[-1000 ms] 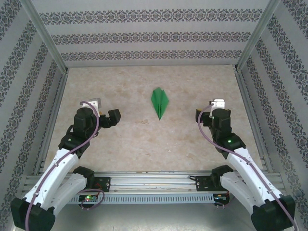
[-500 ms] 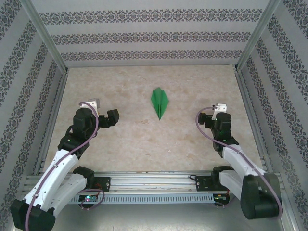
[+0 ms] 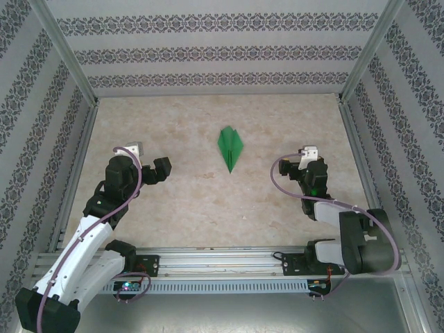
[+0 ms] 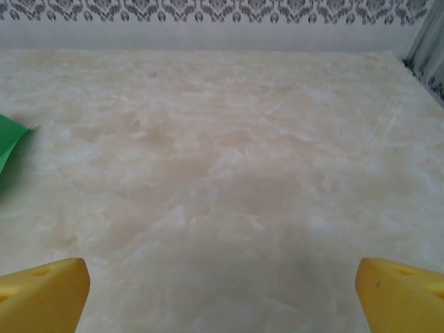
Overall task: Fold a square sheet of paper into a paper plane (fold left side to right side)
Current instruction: Reset both arms
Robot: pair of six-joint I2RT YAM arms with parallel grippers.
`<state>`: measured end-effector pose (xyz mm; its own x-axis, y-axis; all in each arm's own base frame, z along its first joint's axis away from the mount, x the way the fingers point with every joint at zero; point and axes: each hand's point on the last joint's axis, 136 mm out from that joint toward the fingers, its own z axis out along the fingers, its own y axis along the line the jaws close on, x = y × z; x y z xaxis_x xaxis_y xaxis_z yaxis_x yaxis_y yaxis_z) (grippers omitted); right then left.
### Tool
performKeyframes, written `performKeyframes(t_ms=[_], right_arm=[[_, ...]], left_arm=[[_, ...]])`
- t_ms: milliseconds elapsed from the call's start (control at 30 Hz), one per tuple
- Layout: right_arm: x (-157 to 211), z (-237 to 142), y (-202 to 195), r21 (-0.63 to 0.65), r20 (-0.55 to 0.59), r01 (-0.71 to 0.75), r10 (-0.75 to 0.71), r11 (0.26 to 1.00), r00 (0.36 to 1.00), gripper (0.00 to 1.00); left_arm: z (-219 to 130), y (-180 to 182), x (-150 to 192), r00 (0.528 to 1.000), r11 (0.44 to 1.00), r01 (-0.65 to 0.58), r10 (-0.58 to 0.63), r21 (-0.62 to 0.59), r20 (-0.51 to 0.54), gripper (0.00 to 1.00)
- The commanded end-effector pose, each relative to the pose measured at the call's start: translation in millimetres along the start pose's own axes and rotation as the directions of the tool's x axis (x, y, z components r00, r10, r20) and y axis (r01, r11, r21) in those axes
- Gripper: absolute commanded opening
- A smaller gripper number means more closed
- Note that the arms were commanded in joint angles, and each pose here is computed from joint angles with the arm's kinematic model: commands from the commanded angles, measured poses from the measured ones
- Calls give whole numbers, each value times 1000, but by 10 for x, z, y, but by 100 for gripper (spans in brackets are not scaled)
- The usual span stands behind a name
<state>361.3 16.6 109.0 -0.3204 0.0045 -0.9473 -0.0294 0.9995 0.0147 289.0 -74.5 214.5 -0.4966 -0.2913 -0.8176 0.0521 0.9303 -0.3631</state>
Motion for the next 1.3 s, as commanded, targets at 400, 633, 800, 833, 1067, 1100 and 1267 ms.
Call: performKeyframes(t_ms=[400,633,800,833,1067,1100,1267], right_arm=[[-96,353,-229,69,30,-44,42,997,999,98],[-102,342,-227,70,36,-42,40,997,999,98],[-94,344,-220,68,33,-40,38,997,999,98],[-99,345,-222,69,35,-40,38,997,999,98],[-102,346,-222,70,35,-40,37,997,999,98],[-99,346,-219,70,34,-38,36,997,999,98],[-95,345,-220,71,33,-38,36,997,999,98]], left_arm=[[82,367,-124,997,981,-59,69,-187,46,100],[122,665,-258,973,931,-141,192,-336,125,100],[173,934,-254,958,883,-161,247,-441,144,100],[194,981,-238,957,876,-161,251,-455,145,100],[481,1139,-28,947,868,-200,290,-455,139,100],[524,1139,-7,943,869,-213,302,-447,139,100],[764,1080,94,931,891,-272,340,-364,136,100]])
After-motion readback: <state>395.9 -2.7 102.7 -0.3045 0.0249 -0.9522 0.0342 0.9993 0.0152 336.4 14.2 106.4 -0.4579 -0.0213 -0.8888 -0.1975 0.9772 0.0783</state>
